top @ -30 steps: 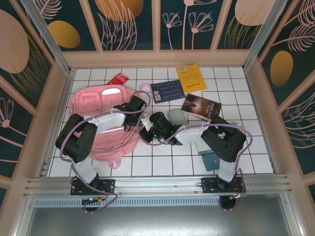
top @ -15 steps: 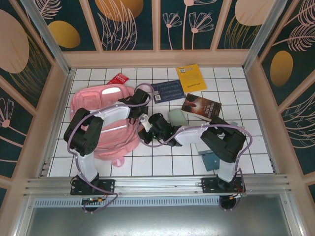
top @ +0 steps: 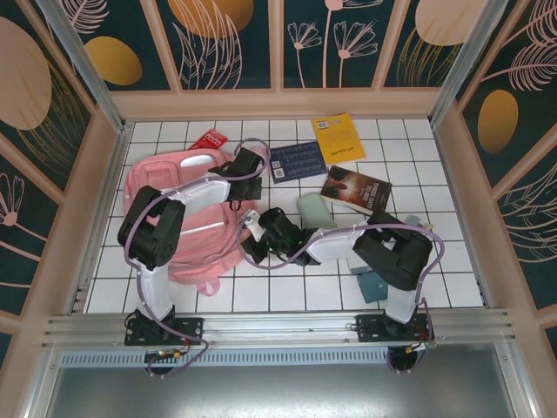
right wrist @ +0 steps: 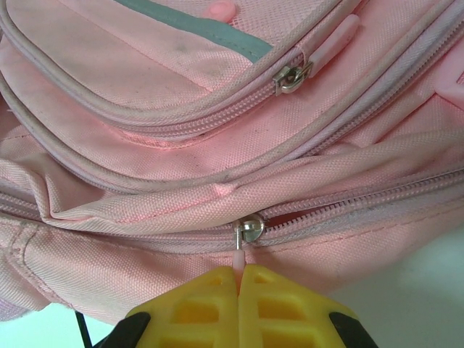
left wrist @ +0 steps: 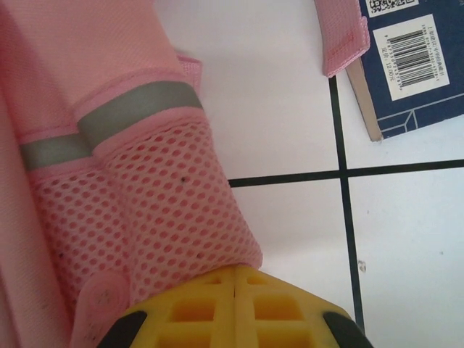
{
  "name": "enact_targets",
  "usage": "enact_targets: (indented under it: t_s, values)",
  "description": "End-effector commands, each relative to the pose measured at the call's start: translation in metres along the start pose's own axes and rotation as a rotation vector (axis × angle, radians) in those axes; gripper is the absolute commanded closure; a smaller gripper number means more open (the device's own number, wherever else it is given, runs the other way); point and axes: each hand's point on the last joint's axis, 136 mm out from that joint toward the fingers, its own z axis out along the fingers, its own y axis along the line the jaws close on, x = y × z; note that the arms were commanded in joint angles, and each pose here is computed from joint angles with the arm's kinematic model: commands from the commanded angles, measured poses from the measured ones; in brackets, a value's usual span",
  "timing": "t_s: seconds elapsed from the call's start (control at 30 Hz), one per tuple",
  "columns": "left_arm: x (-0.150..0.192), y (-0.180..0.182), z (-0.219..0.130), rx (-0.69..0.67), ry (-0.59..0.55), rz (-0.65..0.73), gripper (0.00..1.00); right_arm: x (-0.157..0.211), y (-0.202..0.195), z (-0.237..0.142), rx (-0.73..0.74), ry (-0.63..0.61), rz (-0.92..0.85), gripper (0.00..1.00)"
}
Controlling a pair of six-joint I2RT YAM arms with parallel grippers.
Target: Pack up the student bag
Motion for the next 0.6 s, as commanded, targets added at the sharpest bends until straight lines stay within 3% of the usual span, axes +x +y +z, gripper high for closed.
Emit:
enact_targets:
  t_s: [0.0, 0.07, 0.23, 0.37, 0.57]
  values:
    - [-0.009, 0.006, -0.027, 0.005, -0.048, -0.025, 0.84, 0.001, 0.011, -0.002, -0.025, -0.008, -0.018, 1.0]
    - [0.006, 0.012, -0.036, 0.008, -0.022, -0.019, 0.76, 0.0, 0.007, -0.004, -0.009, -0.017, -0.018, 1.0]
    - [0.038, 0.038, -0.065, -0.032, -0.013, -0.025, 0.71, -0.002, 0.0, -0.009, -0.004, -0.037, -0.003, 1.0]
    - [0.066, 0.024, -0.074, 0.08, 0.052, 0.001, 0.69, -0.001, 0.001, -0.008, -0.015, -0.035, -0.002, 1.0]
    - [0.093, 0.011, -0.066, 0.083, 0.117, 0.081, 0.66, -0.002, 0.002, -0.009, -0.026, -0.039, 0.002, 1.0]
